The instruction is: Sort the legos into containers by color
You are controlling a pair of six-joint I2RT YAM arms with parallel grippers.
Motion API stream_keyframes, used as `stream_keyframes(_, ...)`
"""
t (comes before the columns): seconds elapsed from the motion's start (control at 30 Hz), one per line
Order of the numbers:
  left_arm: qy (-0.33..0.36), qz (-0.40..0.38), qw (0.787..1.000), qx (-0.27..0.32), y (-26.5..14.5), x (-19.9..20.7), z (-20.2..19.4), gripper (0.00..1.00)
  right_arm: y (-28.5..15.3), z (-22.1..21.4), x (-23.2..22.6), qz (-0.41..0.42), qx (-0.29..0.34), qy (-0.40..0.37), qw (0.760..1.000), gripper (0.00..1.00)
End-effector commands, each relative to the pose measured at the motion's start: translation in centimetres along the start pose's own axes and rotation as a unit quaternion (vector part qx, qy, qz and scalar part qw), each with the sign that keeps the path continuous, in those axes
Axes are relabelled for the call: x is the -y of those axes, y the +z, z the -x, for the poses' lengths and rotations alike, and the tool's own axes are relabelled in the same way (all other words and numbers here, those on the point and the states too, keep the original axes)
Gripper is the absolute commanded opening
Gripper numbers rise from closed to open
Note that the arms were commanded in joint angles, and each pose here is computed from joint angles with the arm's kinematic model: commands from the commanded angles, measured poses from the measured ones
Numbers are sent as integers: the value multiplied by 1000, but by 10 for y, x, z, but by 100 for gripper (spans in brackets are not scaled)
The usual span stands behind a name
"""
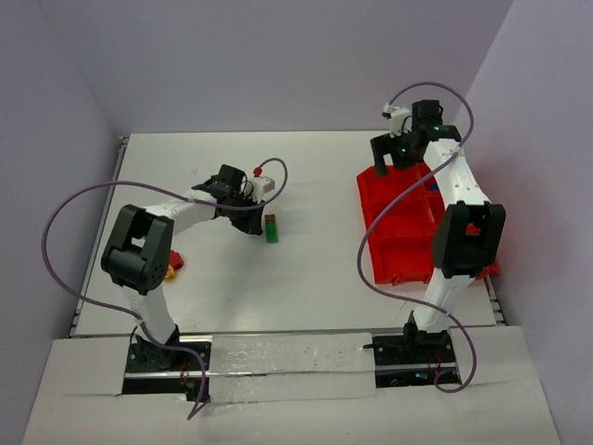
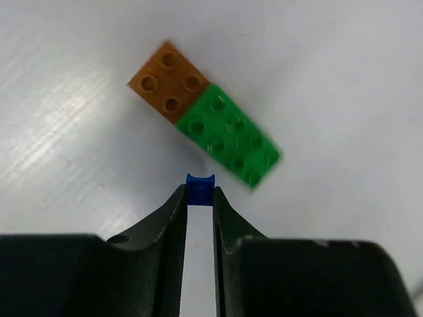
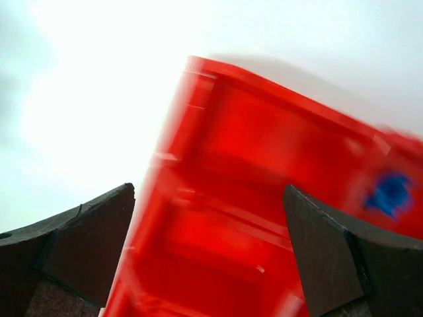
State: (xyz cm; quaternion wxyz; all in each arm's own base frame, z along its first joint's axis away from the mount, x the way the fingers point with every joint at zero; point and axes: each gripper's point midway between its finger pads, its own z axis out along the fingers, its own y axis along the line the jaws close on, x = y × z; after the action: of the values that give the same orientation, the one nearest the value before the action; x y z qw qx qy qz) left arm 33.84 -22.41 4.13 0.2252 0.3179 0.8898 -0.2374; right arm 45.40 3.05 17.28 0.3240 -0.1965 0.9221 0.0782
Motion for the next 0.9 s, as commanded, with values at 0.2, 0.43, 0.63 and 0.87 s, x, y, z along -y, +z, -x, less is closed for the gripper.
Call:
stream_keyframes(0.2,57,-378,917,115,-142,141,50,2,-82,46,-172,250,148,-233,928,94)
stream_keyframes(0.43,35,-500,855,132,-174,168,37,1,-137,34,-243,318,234,-377,838,73)
stream_keyframes(0.63,13,-512,847,141,-176,169,34,1,-148,3,-296,387,218,-445,778,66)
stream_keyframes(0.87,7,-518,843,146,-182,173,36,1,-134,-24,-347,416,183,-493,742,63)
